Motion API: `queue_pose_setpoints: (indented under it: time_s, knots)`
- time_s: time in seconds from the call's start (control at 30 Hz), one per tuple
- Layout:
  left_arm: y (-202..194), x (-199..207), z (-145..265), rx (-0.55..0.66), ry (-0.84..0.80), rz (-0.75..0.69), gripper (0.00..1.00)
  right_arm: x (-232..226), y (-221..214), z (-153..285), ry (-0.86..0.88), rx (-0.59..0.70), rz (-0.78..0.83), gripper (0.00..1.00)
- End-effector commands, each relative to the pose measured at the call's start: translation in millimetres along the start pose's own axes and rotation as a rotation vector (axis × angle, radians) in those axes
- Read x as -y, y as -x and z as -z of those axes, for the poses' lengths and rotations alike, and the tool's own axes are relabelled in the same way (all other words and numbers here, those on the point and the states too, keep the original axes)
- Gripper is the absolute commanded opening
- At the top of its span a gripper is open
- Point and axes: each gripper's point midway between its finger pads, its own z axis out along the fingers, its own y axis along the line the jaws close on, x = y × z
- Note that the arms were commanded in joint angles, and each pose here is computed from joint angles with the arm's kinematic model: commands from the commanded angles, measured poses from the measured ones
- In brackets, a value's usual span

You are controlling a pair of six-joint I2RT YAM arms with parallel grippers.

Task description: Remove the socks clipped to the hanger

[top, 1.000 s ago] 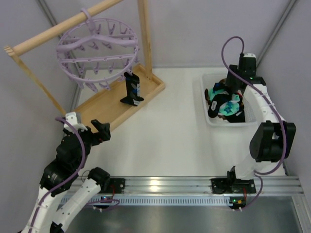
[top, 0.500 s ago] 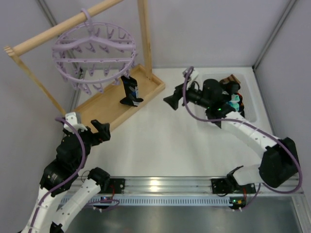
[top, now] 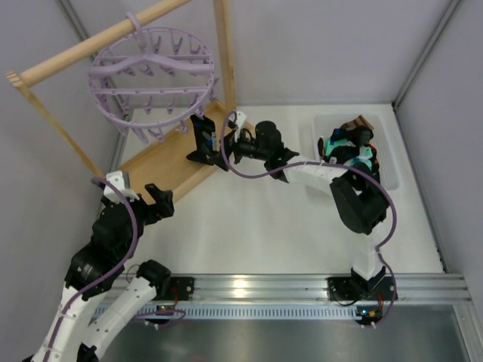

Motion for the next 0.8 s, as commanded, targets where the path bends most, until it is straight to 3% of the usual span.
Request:
queue_pose_setpoints:
  time_s: [0.0,0.13,0.17,0.3,0.33,0.47,0.5,0.63,0.77]
  knots:
    - [6,5,-4,0.025,-0.011,0.012,0.98,-12,33,-29,0.094,0.120,0.090,0.84]
    - [8,4,-2,0.034,-0.013,0.017,0.98,-23,32,-46,0.129,0.151,0.112,0.63]
    - [10,4,-1,0.039,-0.015,0.021,0.98,-27,33,-47,0.133,0.166,0.104,0.48]
    - [19,8,6,0.062,-0.042,0.035,0.98,-35,48,-43,0.103,0.232,0.109,0.07]
    - [22,11,7,0.062,-0.052,0.037,0.98,-38,49,-41,0.105,0.238,0.109,0.03]
    - [42,48,16,0.022,-0.196,0.062,0.98,-68,64,-36,0.107,0.248,0.136,0.00]
    - [58,62,19,0.016,-0.235,0.068,0.98,-67,82,-29,0.037,0.282,0.150,0.00]
    - [104,106,38,0.023,-0.393,0.095,0.98,-83,82,-13,-0.161,0.279,0.182,0.00]
    - [159,128,47,0.079,-0.420,0.091,0.99,-124,78,-7,-0.270,0.237,0.217,0.00]
